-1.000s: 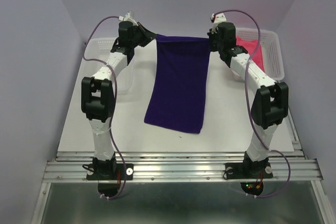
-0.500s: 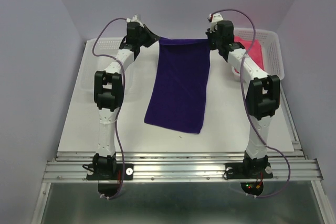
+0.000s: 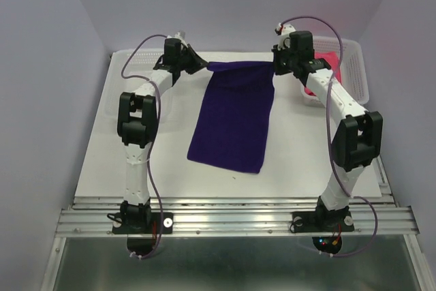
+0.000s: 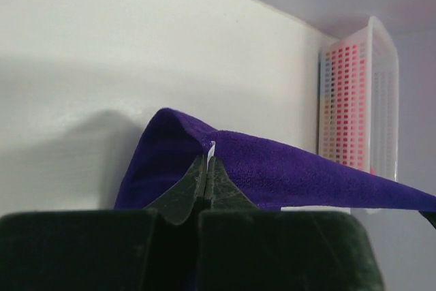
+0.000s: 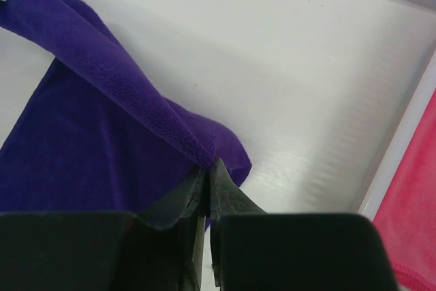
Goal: Fold and stack the towels
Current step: Fold the towel
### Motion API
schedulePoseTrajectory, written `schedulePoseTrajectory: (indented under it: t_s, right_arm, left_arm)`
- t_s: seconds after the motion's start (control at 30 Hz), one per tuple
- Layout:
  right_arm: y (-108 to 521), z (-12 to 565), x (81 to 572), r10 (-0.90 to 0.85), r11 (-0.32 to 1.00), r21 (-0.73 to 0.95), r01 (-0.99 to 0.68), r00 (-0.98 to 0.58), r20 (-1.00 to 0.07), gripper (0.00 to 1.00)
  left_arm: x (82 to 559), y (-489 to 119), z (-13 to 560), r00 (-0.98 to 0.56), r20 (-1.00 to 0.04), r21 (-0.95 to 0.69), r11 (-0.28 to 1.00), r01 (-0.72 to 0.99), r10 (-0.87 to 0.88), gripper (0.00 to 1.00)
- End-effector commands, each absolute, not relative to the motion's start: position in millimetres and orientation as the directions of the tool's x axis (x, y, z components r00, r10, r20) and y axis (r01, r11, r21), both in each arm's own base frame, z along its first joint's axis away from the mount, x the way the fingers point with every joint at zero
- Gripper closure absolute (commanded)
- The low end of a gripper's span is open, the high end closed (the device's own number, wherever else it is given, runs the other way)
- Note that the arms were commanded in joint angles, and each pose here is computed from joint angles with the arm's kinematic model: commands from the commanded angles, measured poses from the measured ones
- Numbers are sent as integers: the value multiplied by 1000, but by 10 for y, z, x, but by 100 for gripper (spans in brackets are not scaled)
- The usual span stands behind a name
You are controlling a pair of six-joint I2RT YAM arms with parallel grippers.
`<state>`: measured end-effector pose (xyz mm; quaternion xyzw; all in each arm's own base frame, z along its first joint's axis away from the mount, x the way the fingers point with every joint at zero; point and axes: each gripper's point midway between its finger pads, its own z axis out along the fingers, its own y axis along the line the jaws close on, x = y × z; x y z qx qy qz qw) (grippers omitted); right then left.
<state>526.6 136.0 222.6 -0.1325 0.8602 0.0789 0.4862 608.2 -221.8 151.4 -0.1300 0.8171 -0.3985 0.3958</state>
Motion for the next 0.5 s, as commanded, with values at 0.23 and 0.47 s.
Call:
schedulePoseTrajectory:
  t_s: [0.23, 0.47]
  right_arm:
    - [1749, 2101, 4412, -79, 934, 122, -335, -527, -846, 99]
    - [1912, 2006, 4024, -86, 927, 136, -351, -549, -832, 99]
  left_arm:
    - [5412, -2017, 1972, -631, -602, -714, 684, 151, -489, 100]
    - [4934, -1871, 1913, -633, -596, -700, 705, 110, -493, 100]
